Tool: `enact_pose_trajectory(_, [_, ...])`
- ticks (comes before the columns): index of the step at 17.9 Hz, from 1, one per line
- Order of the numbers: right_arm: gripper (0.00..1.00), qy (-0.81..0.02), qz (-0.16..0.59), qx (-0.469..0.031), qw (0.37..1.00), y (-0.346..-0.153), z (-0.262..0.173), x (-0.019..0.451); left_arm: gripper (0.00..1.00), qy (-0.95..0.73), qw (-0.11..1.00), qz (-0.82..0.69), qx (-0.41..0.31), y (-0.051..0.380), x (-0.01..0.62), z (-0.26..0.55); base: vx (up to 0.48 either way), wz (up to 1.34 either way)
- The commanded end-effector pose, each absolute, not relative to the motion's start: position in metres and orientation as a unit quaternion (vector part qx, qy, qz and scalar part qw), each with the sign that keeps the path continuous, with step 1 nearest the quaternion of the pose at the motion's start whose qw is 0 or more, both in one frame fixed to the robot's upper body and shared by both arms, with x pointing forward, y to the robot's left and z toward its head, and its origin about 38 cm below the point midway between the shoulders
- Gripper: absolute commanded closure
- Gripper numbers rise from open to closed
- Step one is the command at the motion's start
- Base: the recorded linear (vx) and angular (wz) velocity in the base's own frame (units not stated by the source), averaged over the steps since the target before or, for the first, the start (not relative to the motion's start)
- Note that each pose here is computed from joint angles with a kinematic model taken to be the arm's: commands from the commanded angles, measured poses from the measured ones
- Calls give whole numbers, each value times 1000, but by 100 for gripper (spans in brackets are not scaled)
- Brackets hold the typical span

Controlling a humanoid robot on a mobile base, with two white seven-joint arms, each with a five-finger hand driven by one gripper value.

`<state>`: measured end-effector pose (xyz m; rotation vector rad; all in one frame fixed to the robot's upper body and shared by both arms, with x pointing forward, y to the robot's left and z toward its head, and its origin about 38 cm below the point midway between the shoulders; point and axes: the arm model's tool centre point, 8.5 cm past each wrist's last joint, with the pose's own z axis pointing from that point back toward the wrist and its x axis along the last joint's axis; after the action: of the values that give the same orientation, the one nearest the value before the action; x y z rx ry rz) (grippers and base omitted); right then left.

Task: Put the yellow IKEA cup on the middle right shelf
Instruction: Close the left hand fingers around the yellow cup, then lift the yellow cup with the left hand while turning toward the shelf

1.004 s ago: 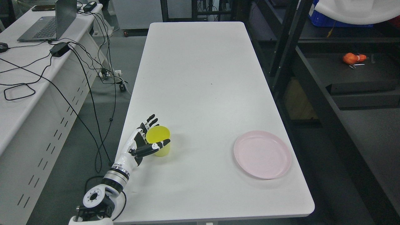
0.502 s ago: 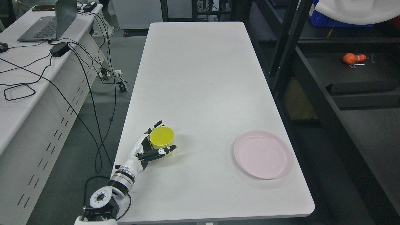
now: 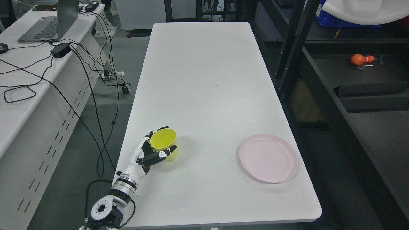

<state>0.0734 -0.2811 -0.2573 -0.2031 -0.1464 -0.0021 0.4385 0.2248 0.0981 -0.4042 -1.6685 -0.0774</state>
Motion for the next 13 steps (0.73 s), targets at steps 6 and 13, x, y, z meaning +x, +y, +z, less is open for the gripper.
enact_pose_trajectory(6, [1,-66,-4,-108,992,-291,-257,64,100,-830,538,8,-148,271,394,153,-7,0])
enact_pose_trajectory(13, [1,-66,-4,-108,992,-291,-257,64,100,-850,509,12,-130,285,387,174,-115,18])
